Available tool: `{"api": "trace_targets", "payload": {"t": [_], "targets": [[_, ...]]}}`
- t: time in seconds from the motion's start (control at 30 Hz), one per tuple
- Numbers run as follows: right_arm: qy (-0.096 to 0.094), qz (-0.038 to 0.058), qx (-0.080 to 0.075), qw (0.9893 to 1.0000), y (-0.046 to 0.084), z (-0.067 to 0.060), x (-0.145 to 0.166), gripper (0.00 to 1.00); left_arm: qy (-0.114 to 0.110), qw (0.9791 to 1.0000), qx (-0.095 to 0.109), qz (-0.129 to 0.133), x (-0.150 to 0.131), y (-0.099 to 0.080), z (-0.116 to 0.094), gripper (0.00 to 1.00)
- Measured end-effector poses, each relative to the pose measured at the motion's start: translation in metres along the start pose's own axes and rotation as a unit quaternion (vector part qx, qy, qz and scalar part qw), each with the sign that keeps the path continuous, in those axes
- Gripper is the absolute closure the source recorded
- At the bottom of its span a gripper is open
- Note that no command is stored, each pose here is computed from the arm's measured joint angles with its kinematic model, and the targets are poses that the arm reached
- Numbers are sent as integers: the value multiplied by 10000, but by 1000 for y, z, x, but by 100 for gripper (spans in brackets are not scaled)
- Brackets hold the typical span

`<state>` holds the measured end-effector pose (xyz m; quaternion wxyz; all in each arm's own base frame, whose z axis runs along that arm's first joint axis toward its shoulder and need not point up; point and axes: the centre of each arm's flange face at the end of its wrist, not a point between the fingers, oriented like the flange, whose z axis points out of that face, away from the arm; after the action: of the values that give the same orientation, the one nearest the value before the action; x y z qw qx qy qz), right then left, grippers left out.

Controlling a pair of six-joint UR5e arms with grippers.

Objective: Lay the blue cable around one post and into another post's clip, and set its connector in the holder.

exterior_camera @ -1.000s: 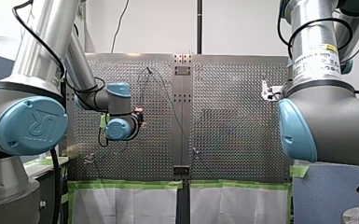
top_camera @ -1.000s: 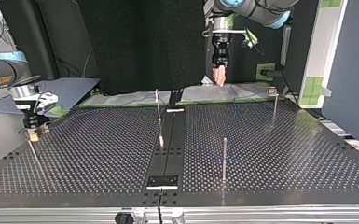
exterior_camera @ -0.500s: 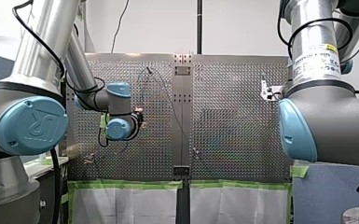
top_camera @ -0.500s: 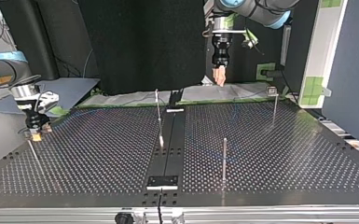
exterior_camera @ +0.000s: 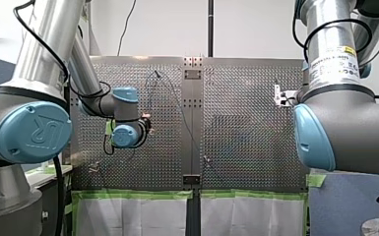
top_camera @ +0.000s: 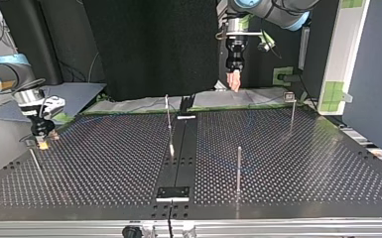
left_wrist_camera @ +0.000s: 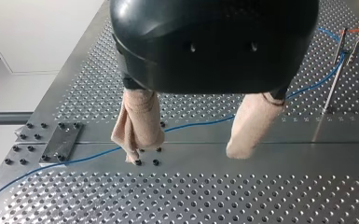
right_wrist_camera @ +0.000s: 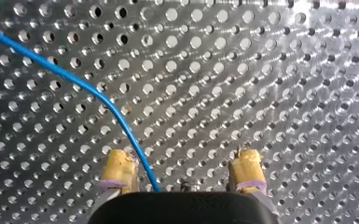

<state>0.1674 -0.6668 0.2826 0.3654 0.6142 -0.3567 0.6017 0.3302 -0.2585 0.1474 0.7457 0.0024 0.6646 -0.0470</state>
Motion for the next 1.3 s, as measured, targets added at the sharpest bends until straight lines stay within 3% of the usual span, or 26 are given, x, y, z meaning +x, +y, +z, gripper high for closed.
{"api": "trace_targets", "payload": {"t": [0.2, 0.4, 0.57, 0.73, 0.83, 0.97, 1.3], "targets": [[-124, -15, 14, 9999, -4, -2, -2, 2, 3, 10000, -2, -10, 0, 0, 0, 0], [-308, -117, 2, 9995, -7, -5, -5, 2, 8, 10000, -5, -11, 0, 0, 0, 0], [-497, -229, -57, 9985, -10, -9, -8, 2, 5, 10000, -9, -17, 0, 1, 0, 0], [-678, -374, -171, 9969, -11, -12, -10, 2, 4, 10000, -20, -18, 0, 2, 1, 0], [-714, -448, -192, 9963, -13, -13, -9, 2, 3, 10000, -25, -18, 0, 2, 1, 0], [-689, -498, -179, 9962, -17, -13, -3, 2, 2, 10000, -30, -17, 0, 2, 1, 0], [-671, -514, -132, 9963, -26, -13, 1, 2, 1, 10000, -48, -15, 0, 4, 2, 0]]}}
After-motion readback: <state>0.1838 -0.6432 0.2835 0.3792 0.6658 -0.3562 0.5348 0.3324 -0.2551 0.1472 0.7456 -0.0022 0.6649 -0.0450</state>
